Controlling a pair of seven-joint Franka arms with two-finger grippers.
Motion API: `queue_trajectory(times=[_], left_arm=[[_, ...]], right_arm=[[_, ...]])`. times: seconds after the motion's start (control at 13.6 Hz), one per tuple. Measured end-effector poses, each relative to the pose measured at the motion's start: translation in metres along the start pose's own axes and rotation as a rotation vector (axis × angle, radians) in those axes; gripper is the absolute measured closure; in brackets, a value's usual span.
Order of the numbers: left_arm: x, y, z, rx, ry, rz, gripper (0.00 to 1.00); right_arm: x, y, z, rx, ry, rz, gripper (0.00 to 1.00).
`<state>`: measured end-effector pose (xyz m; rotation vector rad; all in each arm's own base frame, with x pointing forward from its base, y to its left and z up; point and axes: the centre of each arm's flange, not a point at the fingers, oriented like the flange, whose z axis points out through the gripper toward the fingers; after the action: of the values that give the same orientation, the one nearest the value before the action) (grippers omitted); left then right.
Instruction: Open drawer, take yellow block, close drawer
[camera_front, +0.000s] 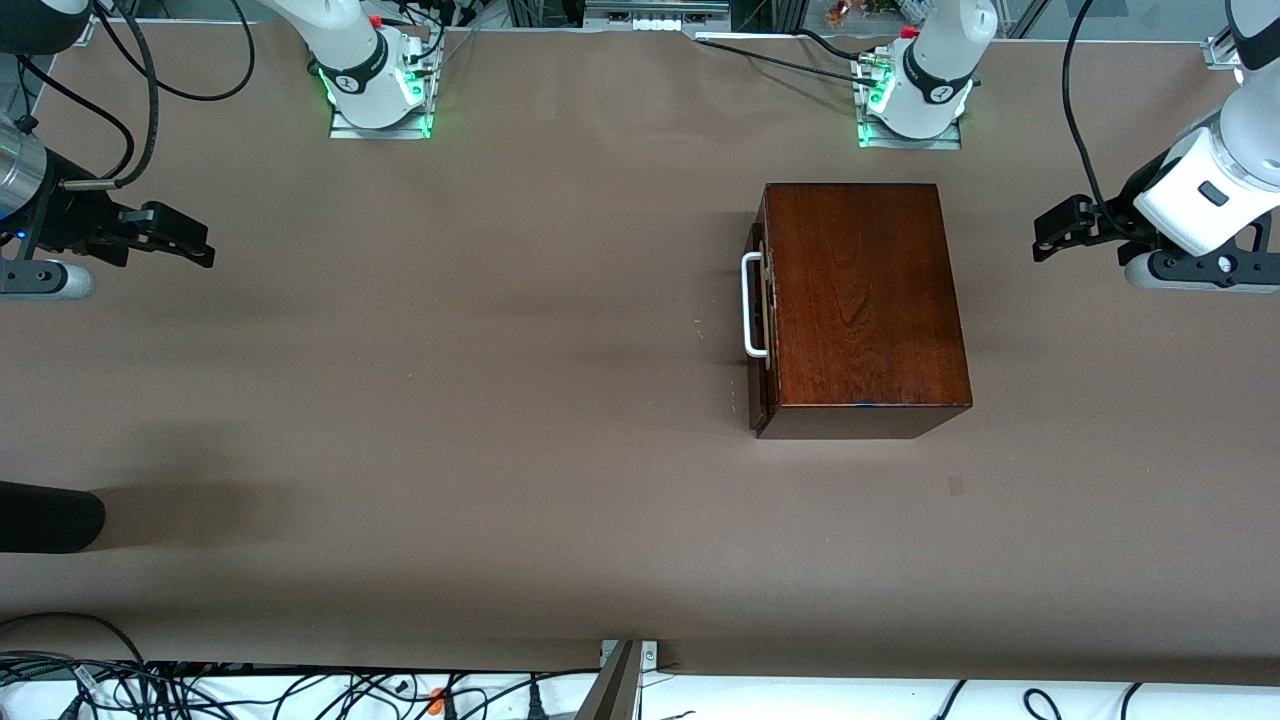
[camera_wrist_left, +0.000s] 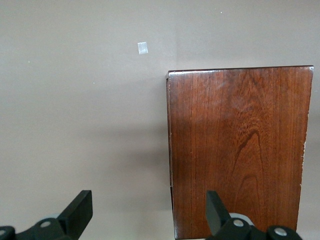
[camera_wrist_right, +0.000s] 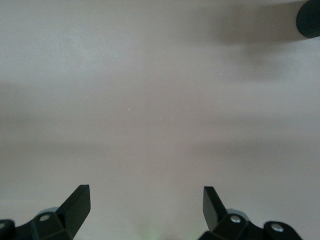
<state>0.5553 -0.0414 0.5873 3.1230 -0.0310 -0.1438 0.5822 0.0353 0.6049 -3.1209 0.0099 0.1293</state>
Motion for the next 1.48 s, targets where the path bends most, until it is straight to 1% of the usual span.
queue_trajectory(times=[0.22, 0.37, 0.81, 1.03, 1.18, 1.33, 1.4, 1.48], left_arm=[[0.0, 0.001, 0.002, 0.0, -0.008, 0.001, 0.0], [-0.003, 0.008, 0.006, 0.003, -0.042, 0.015, 0.0], [-0.007, 0.059, 0.02, 0.013, -0.094, 0.113, 0.0], [-0.007, 0.122, 0.041, 0.019, -0.109, 0.165, 0.0], [-0.004, 0.174, 0.06, 0.006, -0.083, 0.2, 0.0], [-0.002, 0.22, 0.082, -0.009, -0.059, 0.182, 0.0], [-0.002, 0.24, 0.094, -0.001, -0.052, 0.167, 0.0], [-0.004, 0.26, 0.107, 0.023, -0.045, 0.163, 0.0]], right_arm=[[0.0, 0.0, 0.0, 0.0, 0.0, 0.0, 0.0], [0.0, 0.0, 0.0, 0.0, 0.0, 0.0, 0.0], [0.0, 0.0, 0.0, 0.0, 0.0, 0.0, 0.0], [0.0, 0.0, 0.0, 0.0, 0.0, 0.001, 0.0], [0.0, 0.001, 0.0, 0.0, 0.0, 0.001, 0.0], [0.0, 0.001, 0.0, 0.0, 0.0, 0.001, 0.0], [0.0, 0.001, 0.0, 0.0, 0.0, 0.001, 0.0], [0.0, 0.001, 0.0, 0.0, 0.0, 0.002, 0.0]])
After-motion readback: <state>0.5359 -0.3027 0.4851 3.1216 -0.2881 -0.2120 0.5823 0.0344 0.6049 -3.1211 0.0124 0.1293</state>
